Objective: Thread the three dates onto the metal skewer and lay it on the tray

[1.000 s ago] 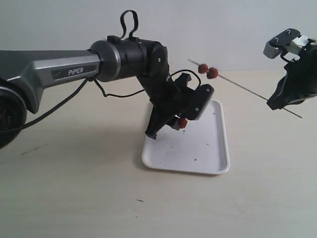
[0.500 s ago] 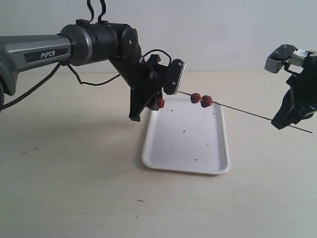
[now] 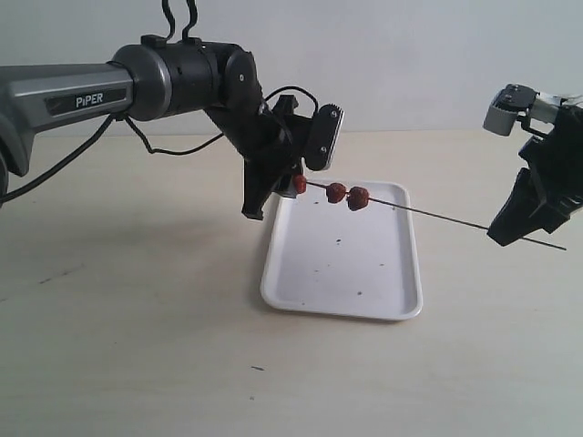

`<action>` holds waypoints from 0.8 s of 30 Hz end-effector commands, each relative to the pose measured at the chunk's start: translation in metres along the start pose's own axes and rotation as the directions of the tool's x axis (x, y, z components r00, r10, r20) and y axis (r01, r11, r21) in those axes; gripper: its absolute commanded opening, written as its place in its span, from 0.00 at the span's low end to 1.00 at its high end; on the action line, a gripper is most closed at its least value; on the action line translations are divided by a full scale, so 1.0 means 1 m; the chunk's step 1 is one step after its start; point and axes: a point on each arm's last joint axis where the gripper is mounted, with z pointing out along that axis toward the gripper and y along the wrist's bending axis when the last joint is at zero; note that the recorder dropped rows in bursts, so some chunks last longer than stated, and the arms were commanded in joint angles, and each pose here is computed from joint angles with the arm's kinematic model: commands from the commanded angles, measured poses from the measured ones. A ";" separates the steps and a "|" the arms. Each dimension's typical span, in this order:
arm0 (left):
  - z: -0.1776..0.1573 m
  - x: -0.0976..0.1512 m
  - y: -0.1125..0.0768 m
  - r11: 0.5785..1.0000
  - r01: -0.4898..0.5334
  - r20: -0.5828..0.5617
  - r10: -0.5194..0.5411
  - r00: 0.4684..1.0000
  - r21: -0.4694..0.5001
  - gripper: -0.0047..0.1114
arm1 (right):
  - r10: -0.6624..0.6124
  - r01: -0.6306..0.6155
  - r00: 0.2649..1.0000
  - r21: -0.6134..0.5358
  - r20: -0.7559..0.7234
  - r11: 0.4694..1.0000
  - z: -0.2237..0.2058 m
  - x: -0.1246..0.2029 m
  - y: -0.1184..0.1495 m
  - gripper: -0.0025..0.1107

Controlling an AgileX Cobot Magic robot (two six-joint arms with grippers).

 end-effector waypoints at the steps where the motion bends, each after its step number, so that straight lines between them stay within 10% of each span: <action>1: -0.013 -0.002 0.005 1.000 0.005 0.003 -0.005 1.000 -0.027 0.35 | 0.002 -0.002 1.000 0.030 0.008 1.000 -0.005 -0.001 -0.001 0.02; 24: -0.029 0.001 0.008 0.999 0.037 -0.001 -0.037 0.999 -0.015 0.35 | 0.031 -0.030 1.000 0.038 0.000 0.999 0.009 0.002 -0.012 0.02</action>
